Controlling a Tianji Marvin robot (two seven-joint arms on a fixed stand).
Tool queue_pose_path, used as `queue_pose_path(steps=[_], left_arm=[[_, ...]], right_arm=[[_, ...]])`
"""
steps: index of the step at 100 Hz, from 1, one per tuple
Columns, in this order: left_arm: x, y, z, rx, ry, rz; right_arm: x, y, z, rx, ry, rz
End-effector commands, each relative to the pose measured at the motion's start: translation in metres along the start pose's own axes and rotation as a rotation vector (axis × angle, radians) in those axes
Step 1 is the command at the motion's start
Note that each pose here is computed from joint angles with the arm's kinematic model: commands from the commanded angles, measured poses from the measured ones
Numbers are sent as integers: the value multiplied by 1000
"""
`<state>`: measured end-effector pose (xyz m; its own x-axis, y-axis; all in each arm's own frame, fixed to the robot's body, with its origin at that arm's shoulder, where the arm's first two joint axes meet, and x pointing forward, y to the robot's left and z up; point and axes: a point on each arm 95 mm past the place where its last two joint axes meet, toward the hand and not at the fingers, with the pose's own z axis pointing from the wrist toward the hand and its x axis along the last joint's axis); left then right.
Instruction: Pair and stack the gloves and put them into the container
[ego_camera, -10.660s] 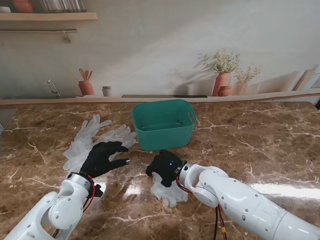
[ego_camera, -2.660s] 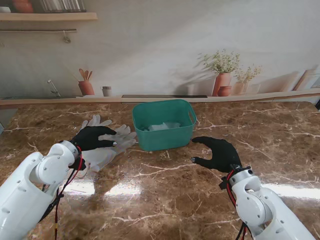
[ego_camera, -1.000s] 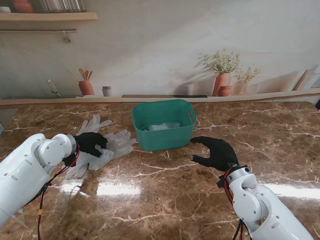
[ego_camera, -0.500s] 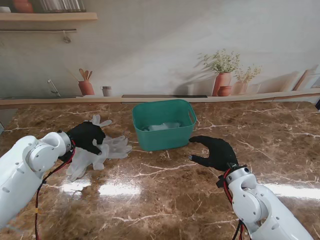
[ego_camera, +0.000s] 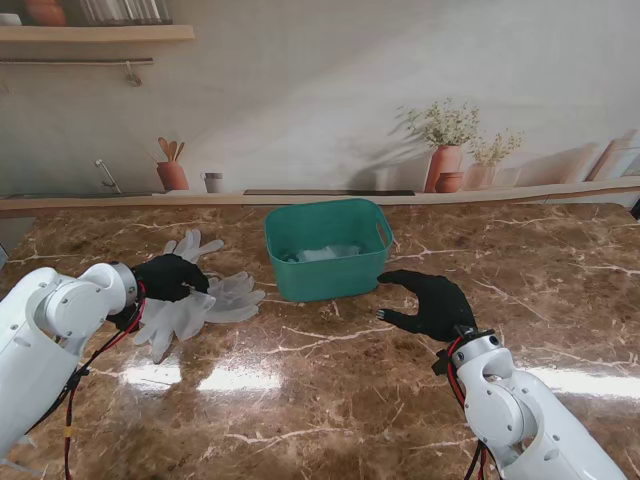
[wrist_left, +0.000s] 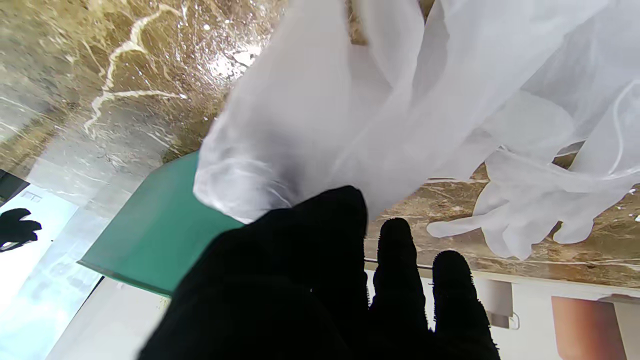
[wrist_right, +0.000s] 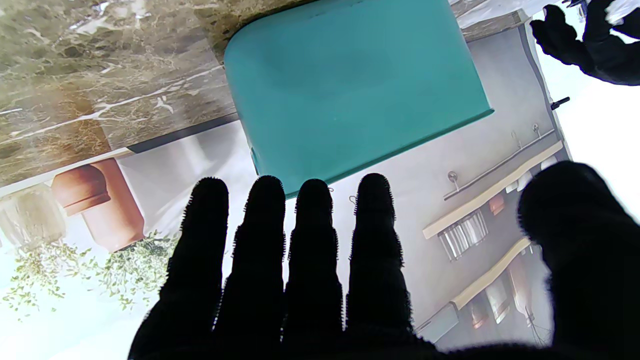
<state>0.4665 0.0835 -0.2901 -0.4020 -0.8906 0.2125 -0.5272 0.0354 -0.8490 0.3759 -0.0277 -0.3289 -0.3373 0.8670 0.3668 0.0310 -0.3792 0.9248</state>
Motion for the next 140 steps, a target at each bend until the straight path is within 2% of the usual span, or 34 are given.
queue_pose_path(steps=[1, 37, 51, 69, 89, 98, 116, 130, 140], left_arm=[[-1, 0, -1, 14, -5, 7], [4, -3, -4, -5, 12, -1], [5, -1, -5, 18, 21, -19], [15, -4, -14, 90, 35, -110], [32, -7, -27, 226, 84, -269], [44, -8, -32, 284, 122, -334], [73, -7, -42, 371, 203, -405], [97, 2, -44, 444, 239, -474], [111, 9, -45, 469, 251, -502]], right_arm=[[1, -3, -2, 9, -3, 9], [2, -1, -4, -5, 0, 14], [2, -1, -5, -7, -1, 15], [3, 2, -7, -10, 0, 10], [11, 2, -11, -14, -2, -10], [18, 1, -13, -22, 2, -24], [36, -4, -16, -9, 34, -43], [51, -12, -18, 7, 67, -53], [61, -19, -19, 9, 95, -54]])
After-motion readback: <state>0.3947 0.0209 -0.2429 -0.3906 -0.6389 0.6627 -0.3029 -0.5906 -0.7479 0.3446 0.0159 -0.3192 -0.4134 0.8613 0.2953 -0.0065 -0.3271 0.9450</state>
